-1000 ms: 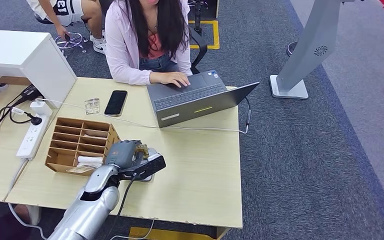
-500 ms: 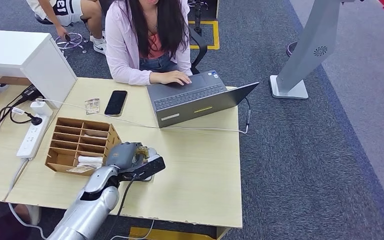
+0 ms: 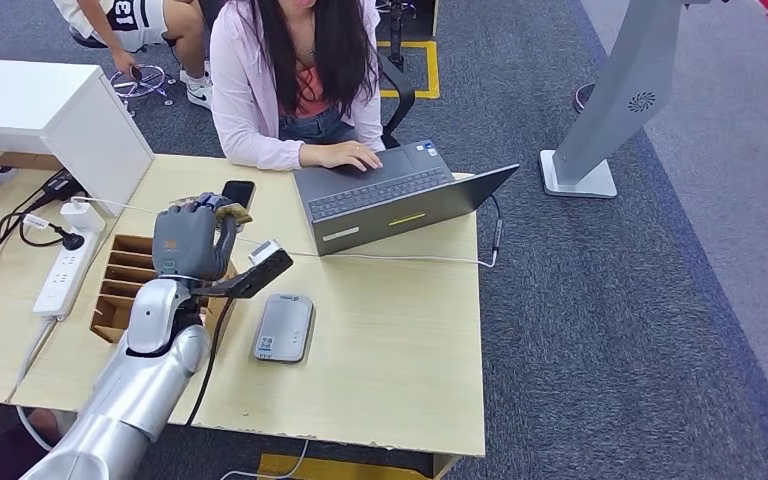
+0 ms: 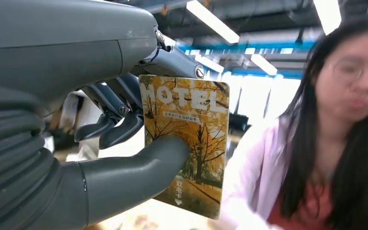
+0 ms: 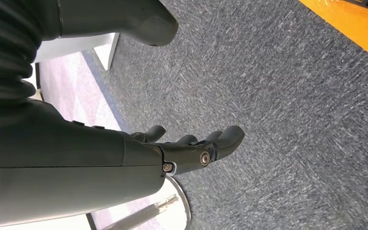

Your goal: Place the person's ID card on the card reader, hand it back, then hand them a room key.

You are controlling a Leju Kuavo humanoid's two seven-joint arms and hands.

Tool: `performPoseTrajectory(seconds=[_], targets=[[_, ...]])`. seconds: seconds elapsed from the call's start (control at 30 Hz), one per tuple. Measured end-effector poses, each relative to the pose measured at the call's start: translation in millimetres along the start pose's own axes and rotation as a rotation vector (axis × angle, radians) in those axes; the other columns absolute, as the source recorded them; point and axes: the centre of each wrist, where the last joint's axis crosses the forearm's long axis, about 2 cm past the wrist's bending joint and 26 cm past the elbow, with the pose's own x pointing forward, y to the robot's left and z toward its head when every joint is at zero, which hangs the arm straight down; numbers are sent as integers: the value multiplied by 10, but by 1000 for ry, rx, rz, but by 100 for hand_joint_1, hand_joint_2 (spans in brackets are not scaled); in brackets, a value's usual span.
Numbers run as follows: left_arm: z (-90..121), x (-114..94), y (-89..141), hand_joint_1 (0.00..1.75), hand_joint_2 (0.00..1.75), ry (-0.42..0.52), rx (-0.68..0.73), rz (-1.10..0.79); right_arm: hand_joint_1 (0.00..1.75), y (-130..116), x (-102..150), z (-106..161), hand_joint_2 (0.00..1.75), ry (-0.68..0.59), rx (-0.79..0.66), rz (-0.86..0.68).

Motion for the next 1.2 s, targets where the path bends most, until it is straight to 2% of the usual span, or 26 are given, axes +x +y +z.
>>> performPoseTrajectory(seconds=[0.23, 0.37, 1.07, 1.1, 1.2], targets=[[-470, -329, 486, 175, 175, 2, 166, -95, 0, 5, 3, 1, 175, -4, 0, 14], [-604, -491, 675, 175, 175, 24, 217, -113, 0, 7, 4, 2, 175, -5, 1, 15], [-629, -662, 773, 175, 175, 68, 238, -103, 0, 25, 26, 10, 175, -8, 5, 12], [-626, -663, 771, 166, 175, 68, 239, -103, 0, 25, 26, 10, 175, -8, 5, 13], [-609, -664, 754, 35, 175, 68, 240, -105, 0, 25, 25, 10, 175, -8, 6, 15]])
